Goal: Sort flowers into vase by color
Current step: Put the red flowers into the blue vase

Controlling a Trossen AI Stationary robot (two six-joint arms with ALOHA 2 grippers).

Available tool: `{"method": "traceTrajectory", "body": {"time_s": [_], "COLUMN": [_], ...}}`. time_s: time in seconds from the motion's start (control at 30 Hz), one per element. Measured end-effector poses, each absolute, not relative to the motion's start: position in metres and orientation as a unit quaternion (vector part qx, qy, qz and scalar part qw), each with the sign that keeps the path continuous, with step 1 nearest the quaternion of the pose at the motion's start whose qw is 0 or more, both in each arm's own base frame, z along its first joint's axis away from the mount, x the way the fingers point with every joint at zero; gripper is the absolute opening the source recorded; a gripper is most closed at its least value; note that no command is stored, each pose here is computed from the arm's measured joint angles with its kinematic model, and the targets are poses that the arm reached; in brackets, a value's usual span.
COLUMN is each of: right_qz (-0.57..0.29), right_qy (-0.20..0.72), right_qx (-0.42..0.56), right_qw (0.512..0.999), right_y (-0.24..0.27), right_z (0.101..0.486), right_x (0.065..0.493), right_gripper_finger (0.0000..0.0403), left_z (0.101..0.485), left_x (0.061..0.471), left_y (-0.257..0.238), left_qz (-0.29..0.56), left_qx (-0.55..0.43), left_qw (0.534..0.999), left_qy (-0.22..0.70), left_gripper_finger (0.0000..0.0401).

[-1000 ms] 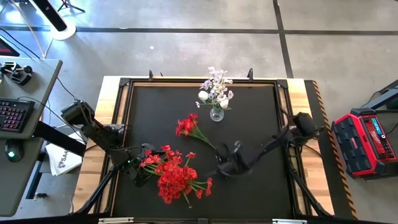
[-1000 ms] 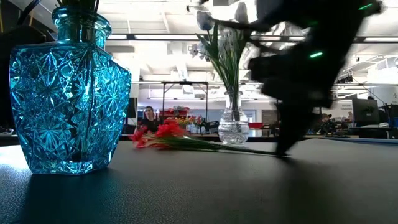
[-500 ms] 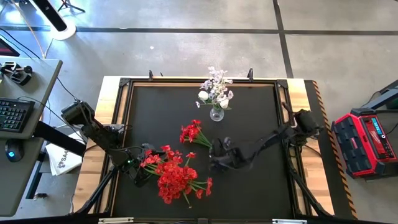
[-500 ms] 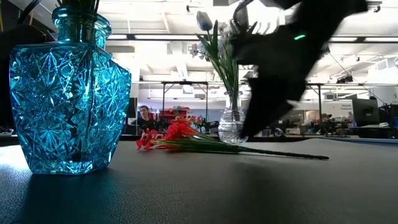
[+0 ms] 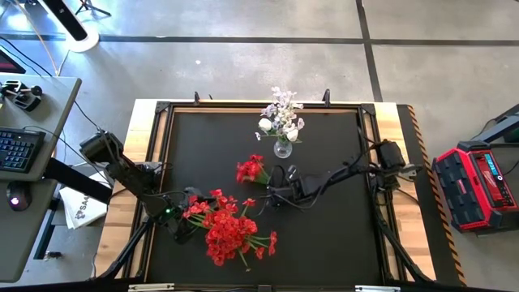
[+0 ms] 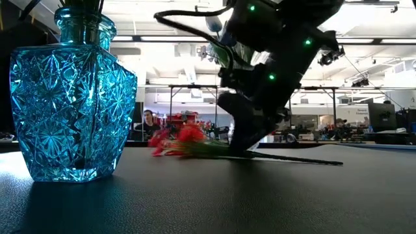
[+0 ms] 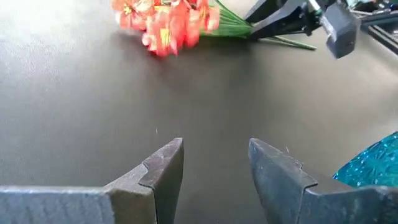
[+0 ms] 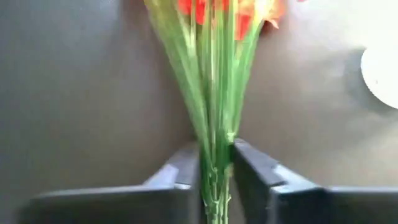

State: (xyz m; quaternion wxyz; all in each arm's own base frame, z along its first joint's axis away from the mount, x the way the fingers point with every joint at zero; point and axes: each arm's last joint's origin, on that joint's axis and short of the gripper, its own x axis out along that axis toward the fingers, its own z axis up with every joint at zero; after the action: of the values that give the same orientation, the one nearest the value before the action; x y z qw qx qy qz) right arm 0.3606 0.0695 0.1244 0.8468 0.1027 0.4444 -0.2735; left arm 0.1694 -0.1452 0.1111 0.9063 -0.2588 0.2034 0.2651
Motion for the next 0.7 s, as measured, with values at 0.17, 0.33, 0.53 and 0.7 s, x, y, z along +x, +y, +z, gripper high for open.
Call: {"method": "traceTrajectory", "body": {"time_s": [0.17,0.33,0.53,0.7], "right_qz": [-0.313,-0.334,-0.245,-0.147], "right_qy": [0.469,0.461,0.376,0.267], "right_qx": [0.053,0.033,0.022,-0.011], "right_qw": [0.824,0.822,0.894,0.952], "right_y": [0.088,0.121,0.180,0.235], "right_z": [0.132,0.160,0.196,0.213], "right_x": [0.337,0.301,0.268,0.247], "right_gripper_finger": [0.0015,0.0005,0.0002,0.0001], "left_z": [0.122,0.152,0.211,0.274], "left_x": [0.163,0.153,0.141,0.125], "left_y": [-0.151,-0.163,-0.178,-0.179], "left_qz": [0.246,0.201,0.107,0.015], "left_qx": [-0.254,-0.233,-0.191,-0.165], "left_qw": [0.918,0.941,0.968,0.981], "left_qy": [0.178,0.138,0.126,0.099], "left_gripper_finger": [0.0167,0.0167,0.0167,0.0167]}}
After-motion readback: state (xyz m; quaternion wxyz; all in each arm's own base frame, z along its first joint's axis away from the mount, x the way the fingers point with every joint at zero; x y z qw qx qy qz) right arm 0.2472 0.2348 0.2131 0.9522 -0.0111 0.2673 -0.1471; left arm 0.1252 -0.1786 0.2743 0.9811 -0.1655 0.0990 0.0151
